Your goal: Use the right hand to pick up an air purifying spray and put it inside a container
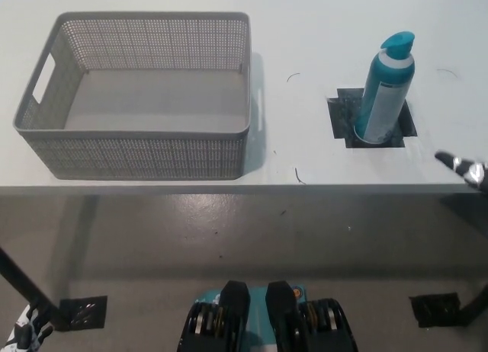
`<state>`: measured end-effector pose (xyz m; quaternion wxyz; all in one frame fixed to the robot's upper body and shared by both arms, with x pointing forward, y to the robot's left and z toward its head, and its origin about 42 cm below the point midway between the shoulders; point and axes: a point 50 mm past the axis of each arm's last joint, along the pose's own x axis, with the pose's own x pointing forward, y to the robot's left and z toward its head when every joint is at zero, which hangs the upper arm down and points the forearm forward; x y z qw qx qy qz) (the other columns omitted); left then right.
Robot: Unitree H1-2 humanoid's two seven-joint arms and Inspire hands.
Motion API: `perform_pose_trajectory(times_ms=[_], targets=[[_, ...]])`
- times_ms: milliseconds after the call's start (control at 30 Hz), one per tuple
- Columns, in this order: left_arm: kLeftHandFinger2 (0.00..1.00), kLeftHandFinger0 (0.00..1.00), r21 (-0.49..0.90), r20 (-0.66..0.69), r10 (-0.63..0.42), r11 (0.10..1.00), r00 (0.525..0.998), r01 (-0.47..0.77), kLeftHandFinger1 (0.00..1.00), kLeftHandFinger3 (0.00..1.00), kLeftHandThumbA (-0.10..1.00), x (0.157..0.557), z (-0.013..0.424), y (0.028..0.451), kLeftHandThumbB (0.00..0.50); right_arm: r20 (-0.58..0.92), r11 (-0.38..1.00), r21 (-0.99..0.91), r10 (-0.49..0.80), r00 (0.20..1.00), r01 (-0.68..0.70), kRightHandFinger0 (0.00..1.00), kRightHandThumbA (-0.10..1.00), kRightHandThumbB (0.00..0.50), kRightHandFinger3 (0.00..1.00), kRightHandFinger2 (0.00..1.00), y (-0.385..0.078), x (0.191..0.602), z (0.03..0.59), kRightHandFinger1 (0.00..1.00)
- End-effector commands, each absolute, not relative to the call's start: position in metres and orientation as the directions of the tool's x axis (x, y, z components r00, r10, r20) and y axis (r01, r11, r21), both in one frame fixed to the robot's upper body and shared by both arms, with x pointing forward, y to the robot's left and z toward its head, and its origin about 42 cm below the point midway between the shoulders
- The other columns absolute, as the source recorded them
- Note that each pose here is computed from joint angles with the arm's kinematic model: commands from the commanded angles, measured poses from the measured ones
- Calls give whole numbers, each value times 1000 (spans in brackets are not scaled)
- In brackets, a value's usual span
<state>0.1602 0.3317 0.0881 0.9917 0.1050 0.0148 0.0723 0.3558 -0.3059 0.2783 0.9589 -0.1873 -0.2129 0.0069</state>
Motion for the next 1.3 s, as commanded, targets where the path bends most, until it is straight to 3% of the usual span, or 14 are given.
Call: perform_pose_trajectory(times_ms=[0,467,667,733,967,1100,1167,1267], targets=[[1000,1000,228,31,135,964,990,-138,1000,1000,1000,158,96,332,475,374,928,-360,46,926,99,1000,956,500,1000,1000,-302,378,297,1000],[1000,1000,240,29,134,961,991,-137,1000,1000,1000,154,95,335,432,319,953,-302,61,946,40,1000,946,500,1000,1000,-286,430,312,1000],[1000,1000,252,39,146,956,989,-151,1000,1000,1000,150,96,336,418,259,942,-331,39,965,51,1000,1000,500,1000,1000,-279,461,316,1000],[1000,1000,256,45,142,955,989,-149,1000,1000,1000,154,98,338,440,247,952,-303,32,968,46,1000,1000,500,1000,1000,-274,476,320,1000],[1000,1000,243,46,148,958,988,-155,1000,1000,1000,158,100,338,431,234,955,-290,9,972,61,1000,1000,500,1000,1000,-265,508,321,1000],[1000,1000,244,49,143,958,989,-151,1000,1000,1000,157,102,338,443,215,963,-267,19,976,40,1000,985,500,1000,1000,-258,517,311,1000],[1000,1000,250,52,144,956,988,-152,1000,1000,1000,156,105,340,415,215,972,-232,24,976,28,1000,937,500,1000,1000,-254,522,307,1000],[1000,1000,247,58,134,958,989,-144,1000,1000,1000,158,104,340,417,211,976,-219,26,977,21,1000,937,500,1000,1000,-253,527,299,1000]])
